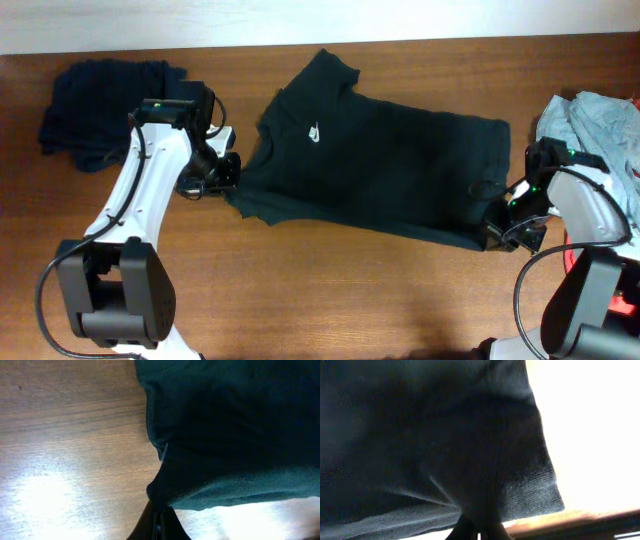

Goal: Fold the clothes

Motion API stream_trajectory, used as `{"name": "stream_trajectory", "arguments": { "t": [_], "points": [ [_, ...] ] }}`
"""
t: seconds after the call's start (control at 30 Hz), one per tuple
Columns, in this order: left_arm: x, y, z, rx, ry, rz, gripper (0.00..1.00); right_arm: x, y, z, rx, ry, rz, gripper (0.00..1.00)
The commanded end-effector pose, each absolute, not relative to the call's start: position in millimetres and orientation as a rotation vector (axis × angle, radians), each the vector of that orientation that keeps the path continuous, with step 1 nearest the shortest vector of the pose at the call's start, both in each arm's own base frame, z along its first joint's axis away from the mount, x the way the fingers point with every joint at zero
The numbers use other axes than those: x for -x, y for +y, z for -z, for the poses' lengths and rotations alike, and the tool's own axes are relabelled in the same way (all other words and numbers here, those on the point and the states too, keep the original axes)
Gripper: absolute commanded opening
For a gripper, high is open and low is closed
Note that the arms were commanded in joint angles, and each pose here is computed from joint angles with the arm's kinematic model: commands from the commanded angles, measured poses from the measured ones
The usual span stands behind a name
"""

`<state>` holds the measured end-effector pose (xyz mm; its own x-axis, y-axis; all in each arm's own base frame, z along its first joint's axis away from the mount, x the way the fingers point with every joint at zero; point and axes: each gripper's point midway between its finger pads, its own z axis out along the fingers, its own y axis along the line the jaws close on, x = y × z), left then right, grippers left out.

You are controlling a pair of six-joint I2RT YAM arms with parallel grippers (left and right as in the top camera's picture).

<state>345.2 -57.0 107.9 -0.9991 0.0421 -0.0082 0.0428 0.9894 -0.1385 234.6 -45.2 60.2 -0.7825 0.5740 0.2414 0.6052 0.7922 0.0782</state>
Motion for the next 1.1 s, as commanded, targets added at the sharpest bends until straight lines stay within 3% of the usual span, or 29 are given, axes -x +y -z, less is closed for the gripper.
{"name": "stream_trajectory", "arguments": {
  "t": [0.0,0.6,1.07],
  "points": [
    [-363.9,-54.7,-131.3,-0.017,3.023,0.212,0.01,-245.5,-54.6,-67.2,0.917,-2.824,0.176,0.04],
    [-452.4,-64.8,-163.1,-0.020,2.638,0.247,0.01,-303.8,-67.6,-77.6,0.920,-3.061,0.192,0.04],
    [-480.1,-111.4,-173.7,-0.145,2.497,0.296,0.01,-333.8,-61.2,-68.5,0.819,-3.178,0.198,0.05]
  ]
}}
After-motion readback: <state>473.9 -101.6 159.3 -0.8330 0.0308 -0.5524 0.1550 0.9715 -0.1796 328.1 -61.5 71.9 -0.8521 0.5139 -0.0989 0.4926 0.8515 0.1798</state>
